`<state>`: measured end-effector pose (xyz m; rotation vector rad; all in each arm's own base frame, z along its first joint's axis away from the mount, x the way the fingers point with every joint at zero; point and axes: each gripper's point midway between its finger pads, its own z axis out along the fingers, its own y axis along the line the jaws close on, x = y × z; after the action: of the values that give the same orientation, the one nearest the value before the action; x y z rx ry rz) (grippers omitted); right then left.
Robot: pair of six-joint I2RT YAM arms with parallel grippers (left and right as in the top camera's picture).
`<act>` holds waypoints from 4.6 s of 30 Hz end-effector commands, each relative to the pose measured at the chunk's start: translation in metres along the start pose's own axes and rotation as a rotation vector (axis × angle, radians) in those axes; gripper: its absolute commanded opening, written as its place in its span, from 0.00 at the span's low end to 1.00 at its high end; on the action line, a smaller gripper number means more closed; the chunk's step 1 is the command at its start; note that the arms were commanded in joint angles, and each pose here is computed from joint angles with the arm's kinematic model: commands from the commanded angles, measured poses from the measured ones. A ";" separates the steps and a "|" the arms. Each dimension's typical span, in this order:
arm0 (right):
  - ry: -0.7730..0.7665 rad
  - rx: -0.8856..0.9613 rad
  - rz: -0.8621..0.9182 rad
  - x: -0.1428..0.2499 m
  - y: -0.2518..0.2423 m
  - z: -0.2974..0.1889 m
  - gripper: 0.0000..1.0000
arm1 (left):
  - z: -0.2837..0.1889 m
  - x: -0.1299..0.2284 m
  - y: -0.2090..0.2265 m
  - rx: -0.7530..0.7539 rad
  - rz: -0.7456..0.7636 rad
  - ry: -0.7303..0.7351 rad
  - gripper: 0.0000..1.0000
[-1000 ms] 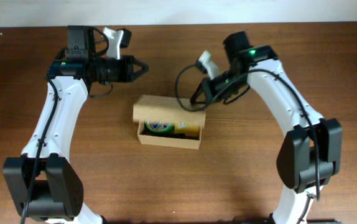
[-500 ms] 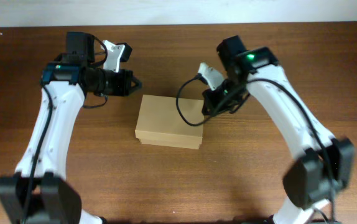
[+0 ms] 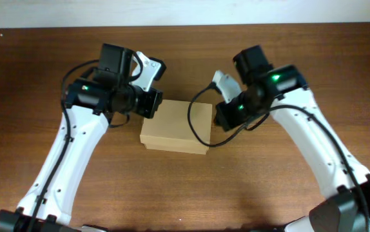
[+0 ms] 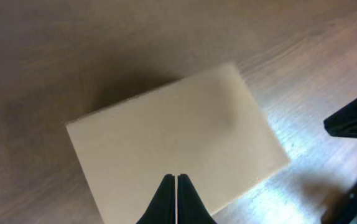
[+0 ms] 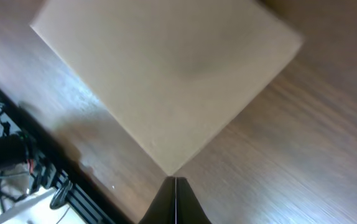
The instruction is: Pack container
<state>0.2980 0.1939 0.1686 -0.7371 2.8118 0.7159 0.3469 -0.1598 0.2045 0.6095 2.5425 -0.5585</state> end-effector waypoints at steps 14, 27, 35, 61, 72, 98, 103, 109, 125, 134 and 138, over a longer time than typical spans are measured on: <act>0.017 -0.079 -0.028 0.012 0.019 0.054 0.04 | 0.063 0.087 0.018 0.004 -0.152 0.161 0.02; 0.069 -0.010 0.003 0.034 0.002 0.085 0.04 | 0.074 0.111 0.019 0.005 -0.186 0.203 0.02; 0.065 -0.006 0.024 0.036 0.000 0.088 0.04 | 0.072 0.107 0.019 0.006 -0.180 0.187 0.02; -0.480 0.036 -0.187 0.013 0.087 -0.122 0.99 | -0.160 0.060 -0.058 -0.102 0.103 -0.561 0.99; -0.443 0.037 -0.172 0.009 0.082 -0.110 0.99 | -0.163 0.061 -0.060 -0.102 0.106 -0.570 1.00; -0.403 0.039 -0.154 0.005 0.076 -0.096 0.99 | -0.141 0.141 0.001 -0.347 -0.014 -0.790 1.00; -0.403 0.039 -0.154 0.005 0.076 -0.096 0.99 | -0.115 0.155 0.014 -0.356 -0.022 -0.789 0.99; -0.402 0.039 -0.154 0.005 0.075 -0.096 0.99 | -0.084 0.168 0.026 -0.346 -0.038 -0.754 1.00; -0.403 0.039 -0.154 0.005 0.076 -0.096 0.99 | -0.042 0.168 0.046 -0.329 -0.011 -0.786 0.99; -0.403 0.039 -0.154 0.005 0.076 -0.096 0.99 | -0.042 0.168 0.047 -0.332 -0.011 -0.786 0.99; -0.402 0.039 -0.154 0.005 0.075 -0.096 0.99 | -0.042 0.168 0.047 -0.332 -0.012 -0.786 1.00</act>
<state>0.2538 0.2018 0.2806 -0.6947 2.3808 0.7003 0.2230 -0.0468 0.1377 0.1901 1.8372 -0.2676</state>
